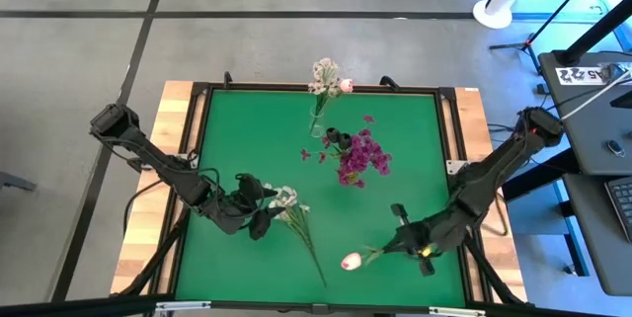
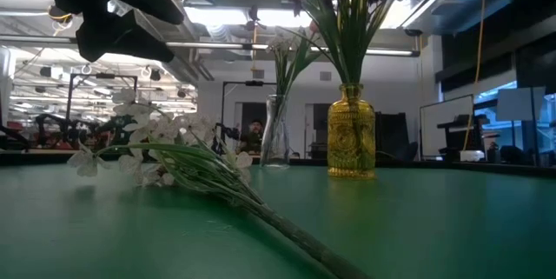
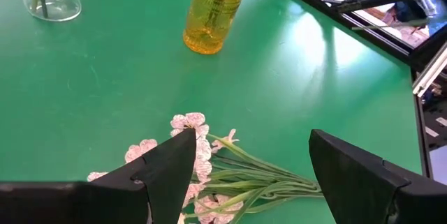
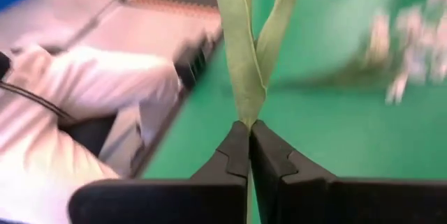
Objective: Sort flowers into vase by color
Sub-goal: Put the pink flower into the transparent vase
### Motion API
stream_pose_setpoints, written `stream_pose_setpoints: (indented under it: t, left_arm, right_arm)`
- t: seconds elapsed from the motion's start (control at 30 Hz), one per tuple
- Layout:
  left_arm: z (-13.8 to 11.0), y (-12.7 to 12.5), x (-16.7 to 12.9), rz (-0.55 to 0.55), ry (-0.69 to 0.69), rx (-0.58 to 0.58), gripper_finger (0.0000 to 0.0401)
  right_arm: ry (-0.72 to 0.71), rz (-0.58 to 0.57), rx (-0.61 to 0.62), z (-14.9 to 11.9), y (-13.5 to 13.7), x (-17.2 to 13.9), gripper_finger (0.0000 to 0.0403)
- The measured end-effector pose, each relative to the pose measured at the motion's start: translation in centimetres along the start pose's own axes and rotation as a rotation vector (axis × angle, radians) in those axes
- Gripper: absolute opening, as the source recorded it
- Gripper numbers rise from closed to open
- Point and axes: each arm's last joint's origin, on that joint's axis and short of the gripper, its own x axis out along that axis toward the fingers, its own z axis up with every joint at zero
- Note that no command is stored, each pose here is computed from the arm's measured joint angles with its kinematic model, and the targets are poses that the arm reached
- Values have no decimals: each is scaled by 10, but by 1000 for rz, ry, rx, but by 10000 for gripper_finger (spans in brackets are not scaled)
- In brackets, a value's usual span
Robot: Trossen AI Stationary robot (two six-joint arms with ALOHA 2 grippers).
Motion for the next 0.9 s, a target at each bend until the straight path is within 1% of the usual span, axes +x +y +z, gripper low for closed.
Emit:
stream_pose_setpoints:
  t: [0.1, 0.2, 0.43, 0.53, 0.67, 0.77, 0.9]
  left_arm:
    - [0, 0, 0, 2, -1, 0, 273]
    - [0, 1, 1, 4, 0, 1, 273]
    - [1, 2, 2, 15, 0, 3, 273]
    - [1, 2, 2, 15, 0, 3, 273]
    - [1, 2, 2, 15, 0, 2, 273]
    - [1, 2, 2, 15, 0, 2, 273]
    - [1, 2, 2, 14, 1, 2, 273]
  right_arm:
    - [-131, 22, -82, 16, -1, -19, 1]
    - [-264, 11, -157, 33, -3, -40, 1]
    - [-493, -115, -312, 75, -5, -81, 0]
    - [-555, -170, -392, 94, -4, -94, 0]
    - [-627, -238, -443, 119, -5, -113, 0]
    - [-656, -291, -454, 133, -13, -123, 0]
    - [-639, -370, -448, 148, -32, -131, 0]
